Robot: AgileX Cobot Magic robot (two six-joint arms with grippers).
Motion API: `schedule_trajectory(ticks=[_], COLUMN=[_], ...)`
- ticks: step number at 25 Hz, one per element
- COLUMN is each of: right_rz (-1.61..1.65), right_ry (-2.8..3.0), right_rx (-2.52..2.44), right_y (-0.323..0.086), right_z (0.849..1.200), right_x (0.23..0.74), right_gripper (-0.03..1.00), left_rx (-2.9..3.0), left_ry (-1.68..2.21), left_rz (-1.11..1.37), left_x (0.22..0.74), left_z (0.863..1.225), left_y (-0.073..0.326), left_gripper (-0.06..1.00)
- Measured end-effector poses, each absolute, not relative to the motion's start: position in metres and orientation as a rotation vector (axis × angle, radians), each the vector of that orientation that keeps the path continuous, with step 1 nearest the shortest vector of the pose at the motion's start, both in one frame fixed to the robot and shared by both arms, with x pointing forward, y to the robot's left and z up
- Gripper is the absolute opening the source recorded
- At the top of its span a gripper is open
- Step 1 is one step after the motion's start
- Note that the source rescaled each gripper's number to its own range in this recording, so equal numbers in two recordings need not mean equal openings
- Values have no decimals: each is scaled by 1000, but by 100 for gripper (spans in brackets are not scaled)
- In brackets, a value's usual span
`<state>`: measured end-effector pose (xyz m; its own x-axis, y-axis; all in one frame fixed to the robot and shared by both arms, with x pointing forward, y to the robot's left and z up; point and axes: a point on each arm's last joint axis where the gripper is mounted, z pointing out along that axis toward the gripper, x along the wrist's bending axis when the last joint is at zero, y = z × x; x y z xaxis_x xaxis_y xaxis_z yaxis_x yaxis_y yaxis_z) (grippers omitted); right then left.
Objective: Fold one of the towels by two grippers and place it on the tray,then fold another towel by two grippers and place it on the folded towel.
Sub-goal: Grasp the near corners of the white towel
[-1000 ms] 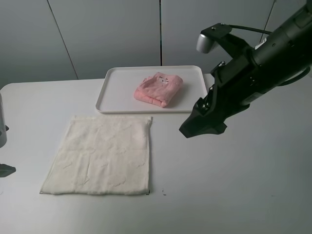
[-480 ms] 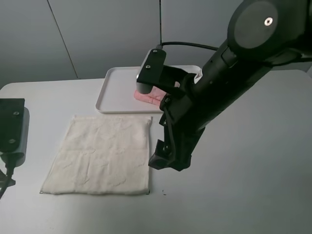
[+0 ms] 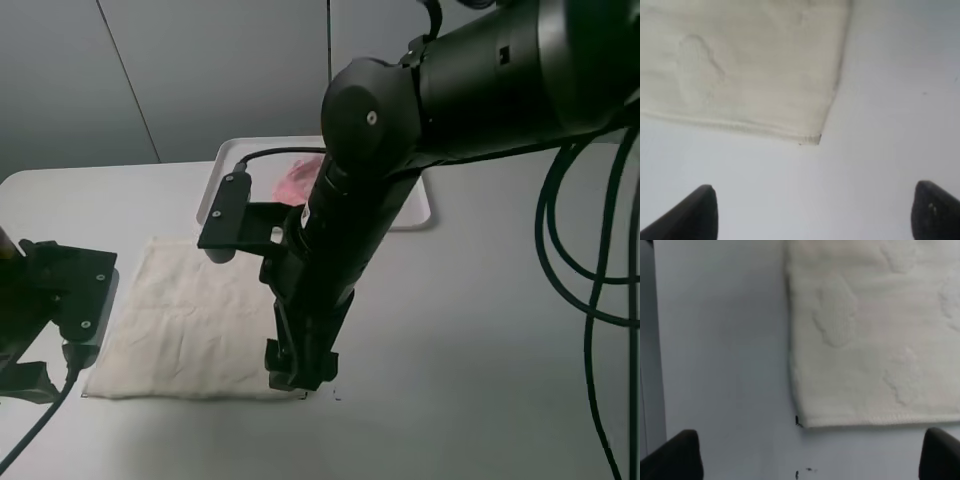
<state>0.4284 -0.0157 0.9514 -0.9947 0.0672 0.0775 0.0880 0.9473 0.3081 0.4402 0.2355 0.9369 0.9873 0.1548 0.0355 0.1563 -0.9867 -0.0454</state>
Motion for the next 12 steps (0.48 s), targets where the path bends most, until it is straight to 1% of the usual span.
schedule_trajectory(ticks=[7, 12], right_rz=[-378, -356], right_ry=[-3026, -3029], right_rx=[-115, -22], right_y=[-10, 7], right_z=[929, 921], right_x=[427, 417], right_gripper=[93, 93], left_rx=[-3079, -3074], left_ry=[-201, -162], left_rz=[45, 91], left_x=[446, 443], left_z=[912, 897], left_y=[232, 232], left_gripper=[99, 99])
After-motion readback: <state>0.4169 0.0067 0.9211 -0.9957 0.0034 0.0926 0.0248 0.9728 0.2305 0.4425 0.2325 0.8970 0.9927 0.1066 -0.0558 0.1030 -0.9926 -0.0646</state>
